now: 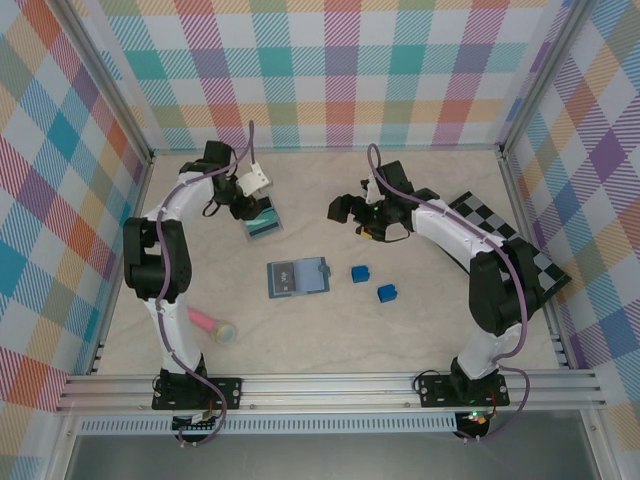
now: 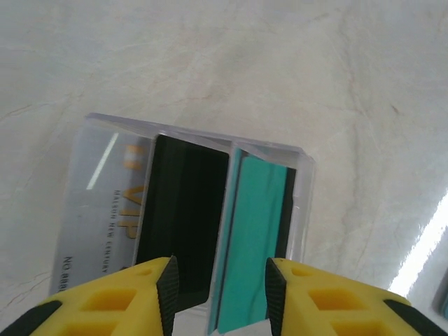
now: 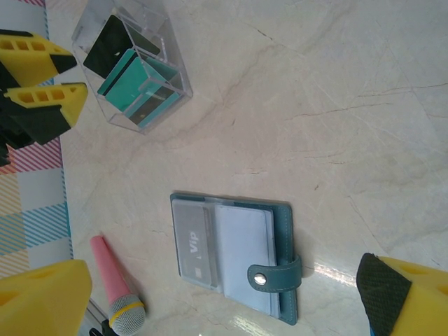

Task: Take the credit cards out of the card holder

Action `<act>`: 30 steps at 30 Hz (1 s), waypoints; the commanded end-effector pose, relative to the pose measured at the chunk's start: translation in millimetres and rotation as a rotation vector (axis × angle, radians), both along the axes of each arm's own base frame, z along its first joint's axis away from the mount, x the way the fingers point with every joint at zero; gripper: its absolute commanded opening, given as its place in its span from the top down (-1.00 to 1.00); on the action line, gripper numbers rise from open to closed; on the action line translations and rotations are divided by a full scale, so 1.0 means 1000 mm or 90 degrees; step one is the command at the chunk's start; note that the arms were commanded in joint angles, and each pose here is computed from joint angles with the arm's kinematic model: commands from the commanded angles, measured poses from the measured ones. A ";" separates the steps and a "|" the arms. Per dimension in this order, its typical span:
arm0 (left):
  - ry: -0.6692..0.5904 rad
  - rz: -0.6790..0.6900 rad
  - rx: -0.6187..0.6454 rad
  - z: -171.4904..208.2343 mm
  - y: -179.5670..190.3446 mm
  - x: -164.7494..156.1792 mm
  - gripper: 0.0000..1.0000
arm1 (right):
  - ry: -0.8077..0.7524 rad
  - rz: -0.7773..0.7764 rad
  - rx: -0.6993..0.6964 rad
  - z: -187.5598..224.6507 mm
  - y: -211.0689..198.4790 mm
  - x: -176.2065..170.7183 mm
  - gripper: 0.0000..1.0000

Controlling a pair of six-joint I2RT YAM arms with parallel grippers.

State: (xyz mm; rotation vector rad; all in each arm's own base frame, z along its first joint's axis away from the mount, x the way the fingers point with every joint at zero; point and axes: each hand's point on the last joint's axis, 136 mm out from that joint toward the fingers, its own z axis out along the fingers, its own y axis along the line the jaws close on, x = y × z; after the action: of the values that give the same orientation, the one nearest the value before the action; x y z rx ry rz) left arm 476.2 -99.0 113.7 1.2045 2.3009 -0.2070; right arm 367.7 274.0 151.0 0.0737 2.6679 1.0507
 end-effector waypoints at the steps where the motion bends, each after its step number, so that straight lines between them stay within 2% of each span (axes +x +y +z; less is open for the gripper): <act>1: -0.109 0.123 -0.072 0.075 0.009 0.016 0.17 | -0.022 0.037 -0.012 0.009 0.018 -0.003 -0.95; 6: -0.168 0.301 -0.173 0.124 0.022 0.007 0.08 | -0.042 0.091 -0.075 0.004 0.044 -0.023 -0.89; 12: -0.157 0.492 -0.280 0.131 0.042 -0.038 -0.04 | -0.042 0.167 -0.142 -0.017 0.079 -0.060 -0.74; 16: -0.105 0.612 -0.326 0.117 0.054 -0.073 -0.33 | -0.031 0.210 -0.175 -0.036 0.100 -0.084 -0.62; 19: -0.023 0.684 -0.349 0.098 0.054 -0.098 -0.53 | -0.023 0.234 -0.218 -0.055 0.112 -0.098 -0.53; 24: 0.095 0.660 -0.381 0.061 0.031 -0.126 -0.68 | -0.036 0.248 -0.319 -0.084 0.119 -0.104 -0.50; 26: 0.099 0.706 -0.367 0.045 0.040 -0.134 -0.79 | -0.043 0.247 -0.357 -0.091 0.118 -0.104 -0.51; 29: 0.085 0.826 -0.324 0.023 0.067 -0.148 -1.00 | -0.045 0.247 -0.397 -0.101 0.117 -0.103 -0.51; 30: 0.083 0.847 -0.318 0.018 0.072 -0.152 -1.00 | -0.042 0.248 -0.409 -0.105 0.117 -0.103 -0.51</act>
State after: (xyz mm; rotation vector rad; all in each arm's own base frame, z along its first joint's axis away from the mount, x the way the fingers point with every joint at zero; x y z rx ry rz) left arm 334.2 -49.5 136.2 -0.4578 2.4647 -0.3964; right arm 258.5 402.7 49.4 -0.6024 2.8839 0.3750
